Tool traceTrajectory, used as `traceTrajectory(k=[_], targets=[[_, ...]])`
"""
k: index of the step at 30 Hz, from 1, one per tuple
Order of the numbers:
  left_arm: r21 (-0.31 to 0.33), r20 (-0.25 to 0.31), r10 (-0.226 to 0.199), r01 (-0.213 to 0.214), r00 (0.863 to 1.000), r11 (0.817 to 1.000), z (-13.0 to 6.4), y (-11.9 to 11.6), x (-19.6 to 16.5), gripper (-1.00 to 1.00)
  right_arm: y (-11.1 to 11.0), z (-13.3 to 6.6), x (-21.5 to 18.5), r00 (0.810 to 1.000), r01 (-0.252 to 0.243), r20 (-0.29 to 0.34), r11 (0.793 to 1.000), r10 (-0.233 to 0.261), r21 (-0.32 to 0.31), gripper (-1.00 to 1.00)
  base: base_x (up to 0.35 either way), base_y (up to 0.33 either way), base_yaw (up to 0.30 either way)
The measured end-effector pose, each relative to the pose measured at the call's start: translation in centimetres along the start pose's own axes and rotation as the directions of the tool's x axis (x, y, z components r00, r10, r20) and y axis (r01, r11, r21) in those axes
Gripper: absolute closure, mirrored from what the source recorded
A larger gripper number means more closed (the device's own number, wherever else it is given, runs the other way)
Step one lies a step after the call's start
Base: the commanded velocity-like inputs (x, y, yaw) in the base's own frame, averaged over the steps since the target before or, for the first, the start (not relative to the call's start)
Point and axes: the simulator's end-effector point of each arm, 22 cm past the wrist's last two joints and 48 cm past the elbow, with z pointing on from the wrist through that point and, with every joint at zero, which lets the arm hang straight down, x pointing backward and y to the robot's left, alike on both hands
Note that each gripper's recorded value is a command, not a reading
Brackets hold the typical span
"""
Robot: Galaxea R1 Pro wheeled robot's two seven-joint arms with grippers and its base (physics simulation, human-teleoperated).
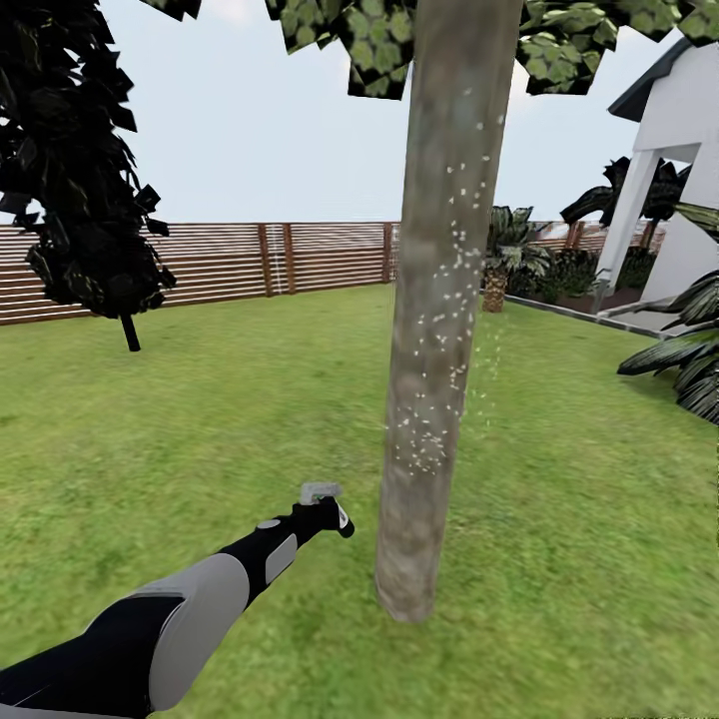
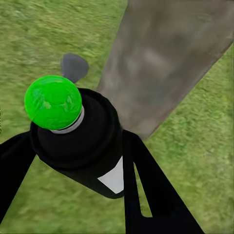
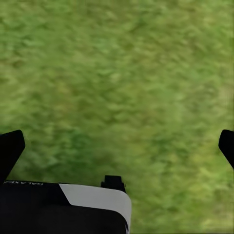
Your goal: In the garden, pick up the pesticide atomizer on the floor and spray pesticide onto both trees until each tree trunk is fully covered.
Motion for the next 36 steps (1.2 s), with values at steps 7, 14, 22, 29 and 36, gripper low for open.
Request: traceTrajectory(k=[7,14,22,29,36], targets=[[-0.001,-0.011,-0.004,0.004,1.000,1.000,0.3,0.2,0.6,1.00,0.1,0.1,0.5,1.000,0.001,-0.011,1.000,-0.001,-0.001,-1.00,0.208,0.344,-0.139],[-0.003,-0.019,-0.007,0.007,1.000,1.000,0.5,0.4,1.1,1.00,0.1,0.2,0.9,1.000,0.001,-0.020,1.000,-0.001,-0.002,-1.00,0.141,0.343,-0.049],[-0.001,-0.023,-0.005,0.005,1.000,1.000,0.6,0.4,1.3,1.00,0.1,0.2,0.9,1.000,0.001,-0.021,1.000,-0.001,-0.002,-1.00,-0.040,0.349,-0.214],[-0.001,-0.023,-0.004,0.004,1.000,1.000,0.5,0.3,1.3,1.00,0.1,0.2,0.9,1.000,0.001,-0.021,1.000,-0.001,-0.002,-1.00,-0.015,0.350,-0.294],[-0.001,-0.024,-0.005,0.005,1.000,1.000,0.6,0.4,1.4,1.00,0.1,0.2,1.0,1.000,0.001,-0.022,1.000,-0.001,-0.002,-1.00,-0.001,0.350,-0.299]])
